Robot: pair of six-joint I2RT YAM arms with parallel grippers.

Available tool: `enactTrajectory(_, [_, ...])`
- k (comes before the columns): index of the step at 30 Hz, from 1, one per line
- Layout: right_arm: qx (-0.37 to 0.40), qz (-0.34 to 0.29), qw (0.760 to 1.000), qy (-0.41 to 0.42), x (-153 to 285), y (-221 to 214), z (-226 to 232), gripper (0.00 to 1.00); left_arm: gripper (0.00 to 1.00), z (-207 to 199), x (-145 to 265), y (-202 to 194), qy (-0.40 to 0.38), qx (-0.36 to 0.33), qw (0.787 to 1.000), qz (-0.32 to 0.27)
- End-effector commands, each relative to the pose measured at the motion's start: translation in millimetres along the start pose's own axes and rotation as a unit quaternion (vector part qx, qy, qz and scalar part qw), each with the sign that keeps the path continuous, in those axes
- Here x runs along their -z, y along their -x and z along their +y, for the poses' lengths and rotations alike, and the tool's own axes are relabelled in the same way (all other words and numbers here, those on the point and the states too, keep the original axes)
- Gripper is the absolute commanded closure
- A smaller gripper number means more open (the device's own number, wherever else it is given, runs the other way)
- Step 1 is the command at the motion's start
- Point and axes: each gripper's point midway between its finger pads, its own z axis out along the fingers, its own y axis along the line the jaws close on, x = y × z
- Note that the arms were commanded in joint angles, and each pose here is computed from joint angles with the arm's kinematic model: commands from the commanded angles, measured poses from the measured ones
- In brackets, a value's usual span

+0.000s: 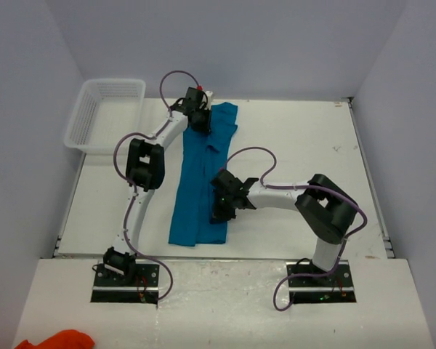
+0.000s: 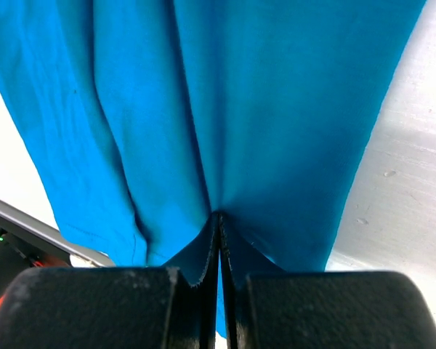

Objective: Fold and stack the t-shirts
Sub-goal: Rotate the tshirt 90 degrees

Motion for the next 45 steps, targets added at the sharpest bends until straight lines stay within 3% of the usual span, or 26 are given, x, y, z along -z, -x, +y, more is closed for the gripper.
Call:
enactTrajectory(1, [0.036,0.079,0.982,-0.169,-2.9,-57.6,-94.1,1.00,0.81,34.2,33.8,34.7,0.085,-0.014,0.995,-0.056])
enactTrajectory(3, [0.065,0.062,0.983,-0.158,1.6,-47.9,-88.2,0.93,0.67,35.0,62.0,54.9,0.106,-0.010,0.990,-0.088])
enactTrajectory(5, [0.095,0.044,0.983,-0.151,7.9,-37.1,-80.1,0.81,0.61,32.8,96.4,78.8,0.124,-0.006,0.984,-0.127])
enactTrajectory(8, [0.136,0.002,0.981,-0.136,27.1,-18.0,-61.8,0.70,0.36,24.0,144.5,109.6,0.130,-0.005,0.975,-0.180])
enactTrajectory(9, [0.143,-0.012,0.981,-0.132,33.5,-12.2,-56.3,0.62,0.17,20.5,156.2,117.3,0.129,-0.008,0.973,-0.193])
enactTrajectory(11, [0.166,-0.045,0.977,-0.126,52.9,2.3,-42.4,0.52,0.00,13.9,187.0,136.1,0.134,-0.022,0.965,-0.222])
enactTrajectory(15, [0.184,-0.078,0.970,-0.136,93.0,15.5,-30.1,0.44,0.00,8.5,221.4,150.4,0.143,-0.024,0.963,-0.228])
enactTrajectory(20, [0.189,-0.132,0.969,-0.086,151.0,20.1,-13.1,0.29,0.00,-5.0,244.7,108.7,0.133,0.006,0.974,-0.186])
enactTrajectory(22, [0.187,-0.144,0.967,-0.093,158.1,21.4,-20.4,0.29,0.05,-5.0,231.7,78.1,0.142,0.003,0.977,-0.157])
enactTrajectory(23, [0.188,-0.148,0.966,-0.099,159.5,23.0,-23.7,0.40,0.32,-3.4,232.2,71.3,0.147,0.006,0.978,-0.150])
enactTrajectory(24, [0.188,-0.143,0.966,-0.109,159.4,21.3,-28.8,0.73,0.54,-0.4,225.5,61.7,0.152,0.012,0.979,-0.134])
enactTrajectory(25, [0.173,-0.143,0.967,-0.121,158.1,21.0,-33.0,1.00,0.83,1.5,217.8,48.4,0.154,0.017,0.982,-0.106])
enactTrajectory(26, [0.176,-0.134,0.969,-0.111,153.0,17.0,-31.2,1.00,1.00,3.7,197.1,34.2,0.151,0.017,0.985,-0.076])
enactTrajectory(30, [0.162,-0.105,0.979,-0.065,133.4,-3.8,-32.4,1.00,1.00,-5.5,152.5,1.4,0.111,0.023,0.993,-0.014])
enactTrajectory(38, [0.133,-0.035,0.989,-0.059,80.5,-46.8,-73.1,1.00,1.00,1.6,88.2,-21.3,0.101,0.031,0.994,0.011])
enactTrajectory(45, [0.126,-0.028,0.991,-0.043,79.2,-50.8,-66.8,1.00,1.00,9.8,60.4,-35.2,0.106,0.027,0.994,0.030])
